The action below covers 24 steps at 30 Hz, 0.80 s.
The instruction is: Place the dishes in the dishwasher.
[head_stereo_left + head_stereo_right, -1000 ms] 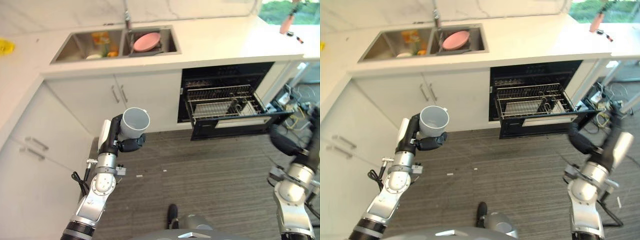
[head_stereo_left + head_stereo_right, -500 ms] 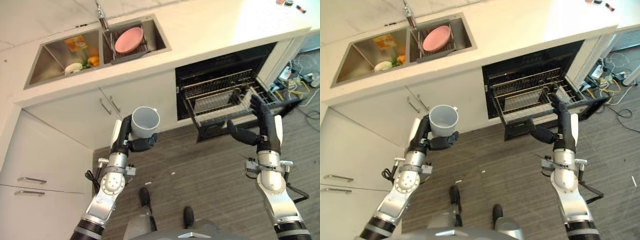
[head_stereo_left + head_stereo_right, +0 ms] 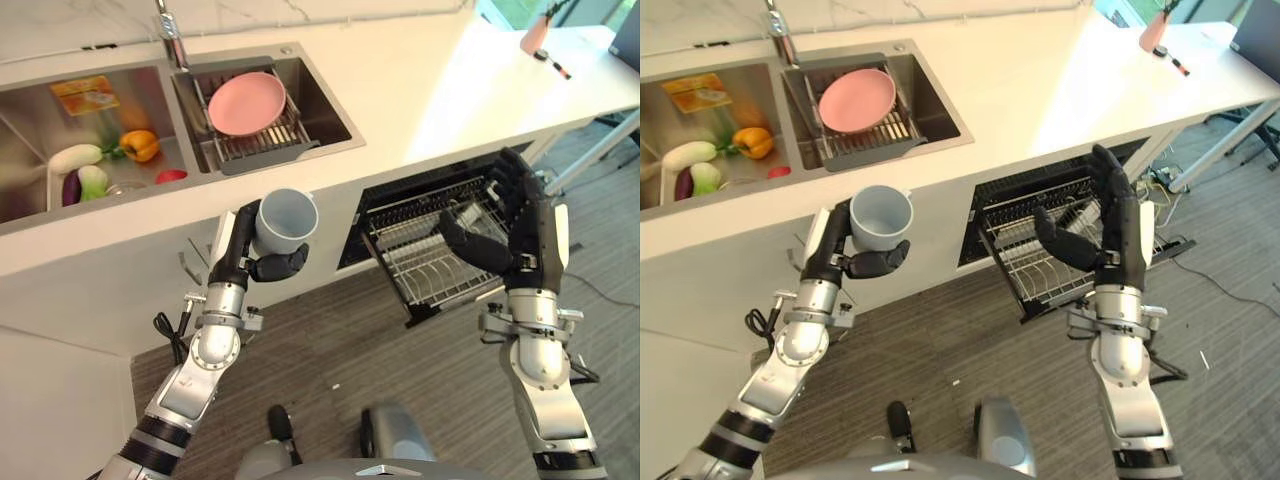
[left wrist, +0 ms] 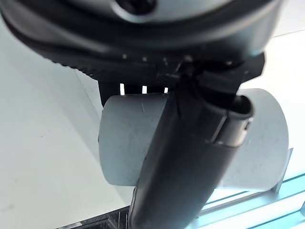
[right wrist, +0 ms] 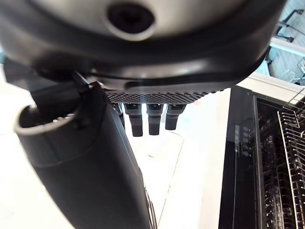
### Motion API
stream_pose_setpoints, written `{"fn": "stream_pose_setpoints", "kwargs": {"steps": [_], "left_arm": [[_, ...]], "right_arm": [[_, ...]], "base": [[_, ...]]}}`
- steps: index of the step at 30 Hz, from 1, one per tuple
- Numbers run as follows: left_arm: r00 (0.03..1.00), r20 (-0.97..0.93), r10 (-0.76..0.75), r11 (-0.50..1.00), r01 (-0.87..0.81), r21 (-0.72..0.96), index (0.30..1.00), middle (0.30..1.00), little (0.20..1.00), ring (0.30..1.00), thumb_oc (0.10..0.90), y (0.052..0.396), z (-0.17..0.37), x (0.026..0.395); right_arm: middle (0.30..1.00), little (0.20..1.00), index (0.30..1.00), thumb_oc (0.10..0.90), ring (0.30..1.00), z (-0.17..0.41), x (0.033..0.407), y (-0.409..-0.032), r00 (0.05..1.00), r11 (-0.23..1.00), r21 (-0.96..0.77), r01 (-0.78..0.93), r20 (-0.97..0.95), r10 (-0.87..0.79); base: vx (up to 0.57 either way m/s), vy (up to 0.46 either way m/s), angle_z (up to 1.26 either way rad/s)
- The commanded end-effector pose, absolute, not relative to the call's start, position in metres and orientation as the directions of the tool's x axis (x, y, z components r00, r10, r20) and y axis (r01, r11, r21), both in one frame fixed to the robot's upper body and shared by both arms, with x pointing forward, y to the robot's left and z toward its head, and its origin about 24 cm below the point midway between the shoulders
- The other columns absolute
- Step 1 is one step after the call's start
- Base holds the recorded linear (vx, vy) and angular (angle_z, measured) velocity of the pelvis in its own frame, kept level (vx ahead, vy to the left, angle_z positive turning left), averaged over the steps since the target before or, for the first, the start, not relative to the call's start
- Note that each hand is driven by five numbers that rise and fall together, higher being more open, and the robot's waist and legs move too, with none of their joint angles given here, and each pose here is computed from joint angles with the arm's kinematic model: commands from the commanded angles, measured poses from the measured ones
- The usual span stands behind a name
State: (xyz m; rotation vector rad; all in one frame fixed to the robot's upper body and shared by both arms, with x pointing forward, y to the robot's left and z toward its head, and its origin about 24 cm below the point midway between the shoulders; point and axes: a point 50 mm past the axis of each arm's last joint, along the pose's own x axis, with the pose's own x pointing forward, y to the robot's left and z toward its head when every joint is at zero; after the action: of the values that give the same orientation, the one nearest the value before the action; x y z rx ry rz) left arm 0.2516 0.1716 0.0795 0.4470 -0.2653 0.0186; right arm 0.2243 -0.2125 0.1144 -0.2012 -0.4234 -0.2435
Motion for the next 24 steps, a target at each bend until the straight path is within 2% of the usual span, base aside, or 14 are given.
{"fn": "stream_pose_setpoints", "kwargs": {"steps": [1, 5, 8, 16, 24], "left_arm": [[0.829, 0.545, -0.123, 0.918, -0.113, 0.379, 0.300, 0.300, 0.300, 0.300, 0.400, 0.158, 0.140, 0.253], [0.771, 0.615, -0.166, 0.921, -0.102, 0.376, 0.300, 0.300, 0.300, 0.300, 0.400, 0.145, 0.157, 0.255], [0.763, 0.626, -0.159, 0.925, -0.107, 0.365, 0.300, 0.300, 0.300, 0.300, 0.400, 0.143, 0.160, 0.259], [0.690, 0.714, -0.117, 0.923, -0.190, 0.335, 0.300, 0.300, 0.300, 0.300, 0.400, 0.143, 0.185, 0.268], [0.599, 0.789, -0.140, 0.895, -0.264, 0.359, 0.300, 0.300, 0.300, 0.300, 0.400, 0.120, 0.220, 0.299]], "right_arm": [[0.900, 0.900, 0.900, 0.800, 0.900, 0.153, 0.228, -0.213, 0.774, 0.960, -0.086, 0.267, 0.612, -0.161], [0.900, 0.900, 0.900, 0.800, 0.900, 0.158, 0.225, -0.209, 0.762, 0.974, -0.033, 0.224, 0.629, -0.154], [0.900, 0.900, 0.900, 0.800, 0.900, 0.161, 0.228, -0.204, 0.755, 0.983, 0.022, 0.182, 0.637, -0.154], [0.900, 0.900, 0.900, 0.800, 0.900, 0.166, 0.231, -0.192, 0.772, 0.992, 0.125, -0.018, 0.633, -0.066], [0.900, 0.900, 0.900, 0.800, 0.900, 0.184, 0.240, -0.170, 0.727, 0.961, 0.187, -0.202, 0.686, 0.019]], "base": [[0.14, -0.158, 0.08], [0.08, -0.099, 0.13], [0.07, -0.097, -0.09], [0.04, -0.105, -0.71], [0.01, -0.048, -0.34]]}}
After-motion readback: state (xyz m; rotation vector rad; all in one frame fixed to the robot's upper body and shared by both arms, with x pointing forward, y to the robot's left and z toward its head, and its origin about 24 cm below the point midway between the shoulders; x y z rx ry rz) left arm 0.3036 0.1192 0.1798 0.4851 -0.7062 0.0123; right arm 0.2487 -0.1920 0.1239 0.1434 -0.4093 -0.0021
